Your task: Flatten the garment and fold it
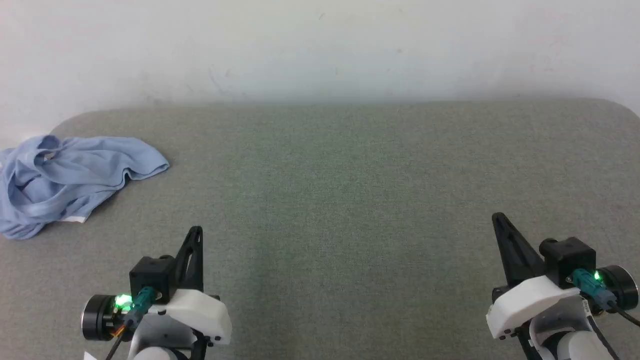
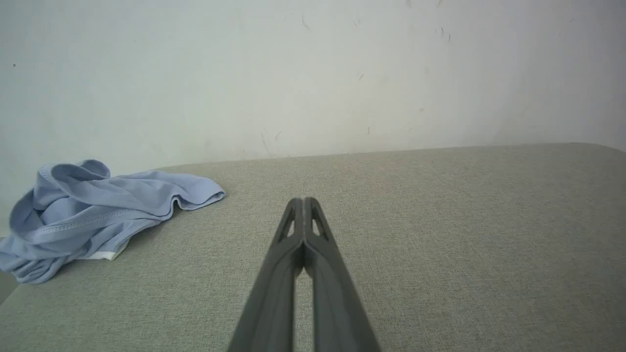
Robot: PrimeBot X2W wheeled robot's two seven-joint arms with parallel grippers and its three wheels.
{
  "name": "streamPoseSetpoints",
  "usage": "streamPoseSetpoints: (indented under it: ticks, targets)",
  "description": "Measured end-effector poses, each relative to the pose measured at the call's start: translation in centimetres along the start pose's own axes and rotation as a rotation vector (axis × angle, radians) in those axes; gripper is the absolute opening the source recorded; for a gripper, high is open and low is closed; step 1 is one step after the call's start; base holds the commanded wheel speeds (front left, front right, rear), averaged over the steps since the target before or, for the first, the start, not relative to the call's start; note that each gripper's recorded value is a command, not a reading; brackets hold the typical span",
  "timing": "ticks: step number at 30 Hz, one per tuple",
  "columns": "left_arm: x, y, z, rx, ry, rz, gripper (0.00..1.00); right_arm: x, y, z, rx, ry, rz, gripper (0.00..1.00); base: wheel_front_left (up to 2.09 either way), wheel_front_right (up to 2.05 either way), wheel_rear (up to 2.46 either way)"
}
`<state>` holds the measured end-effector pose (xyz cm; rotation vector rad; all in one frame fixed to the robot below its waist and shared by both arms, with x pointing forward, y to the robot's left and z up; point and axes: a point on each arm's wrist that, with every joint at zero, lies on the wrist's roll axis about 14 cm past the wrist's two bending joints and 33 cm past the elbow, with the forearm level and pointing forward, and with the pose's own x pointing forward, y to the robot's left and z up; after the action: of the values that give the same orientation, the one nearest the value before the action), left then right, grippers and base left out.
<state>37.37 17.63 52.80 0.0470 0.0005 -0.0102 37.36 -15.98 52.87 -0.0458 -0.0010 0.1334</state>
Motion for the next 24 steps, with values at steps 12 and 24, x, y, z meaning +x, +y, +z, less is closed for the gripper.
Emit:
streamPoseSetpoints:
  ticks: [12,24]
  targets:
    - [0.00,0.00,0.00,0.000,0.000,0.000,0.00,0.00,0.00,0.00,0.000,0.000,0.000,0.00,0.00,0.00,0.00]
    - [0.00,-0.01,-0.01,0.000,0.000,-0.001,1.00,0.01,0.00,-0.02,0.000,0.001,0.000,1.00,0.00,0.00,0.00]
